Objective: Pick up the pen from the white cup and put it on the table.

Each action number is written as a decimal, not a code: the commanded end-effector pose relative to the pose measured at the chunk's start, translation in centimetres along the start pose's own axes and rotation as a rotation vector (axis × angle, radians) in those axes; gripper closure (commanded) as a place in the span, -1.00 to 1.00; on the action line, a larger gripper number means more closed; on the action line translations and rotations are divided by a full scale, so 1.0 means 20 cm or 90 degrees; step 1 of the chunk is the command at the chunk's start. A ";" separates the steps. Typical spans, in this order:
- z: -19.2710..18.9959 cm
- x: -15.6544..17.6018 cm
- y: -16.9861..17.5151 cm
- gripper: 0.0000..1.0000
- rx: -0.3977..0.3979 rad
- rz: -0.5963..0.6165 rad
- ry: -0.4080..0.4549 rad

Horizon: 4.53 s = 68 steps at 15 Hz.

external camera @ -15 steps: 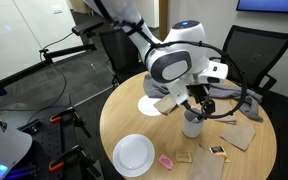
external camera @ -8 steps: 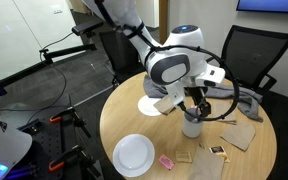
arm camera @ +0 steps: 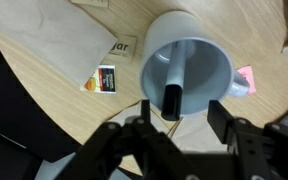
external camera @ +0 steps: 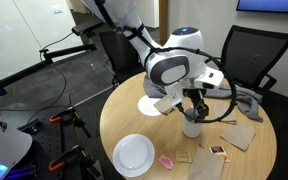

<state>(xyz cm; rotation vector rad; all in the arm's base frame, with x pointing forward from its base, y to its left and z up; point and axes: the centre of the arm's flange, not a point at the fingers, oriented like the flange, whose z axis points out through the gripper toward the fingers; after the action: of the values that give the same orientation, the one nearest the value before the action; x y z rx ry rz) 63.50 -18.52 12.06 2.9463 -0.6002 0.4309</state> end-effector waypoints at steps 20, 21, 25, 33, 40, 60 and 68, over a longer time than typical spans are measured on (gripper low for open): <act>0.07 0.03 0.02 0.37 -0.019 0.022 -0.033; 0.07 0.04 0.02 0.39 -0.020 0.022 -0.032; 0.10 0.08 0.01 0.42 -0.021 0.020 -0.032; 0.03 0.04 -0.04 0.89 -0.022 0.010 -0.023; -0.23 0.00 -0.08 0.89 -0.048 -0.020 0.023; -0.97 0.02 -0.34 0.89 0.031 -0.321 0.032; -0.88 0.00 -0.32 0.89 0.046 -0.468 -0.151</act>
<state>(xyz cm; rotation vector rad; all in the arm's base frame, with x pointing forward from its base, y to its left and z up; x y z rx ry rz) 61.29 -8.65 28.22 3.0223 0.4085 0.1613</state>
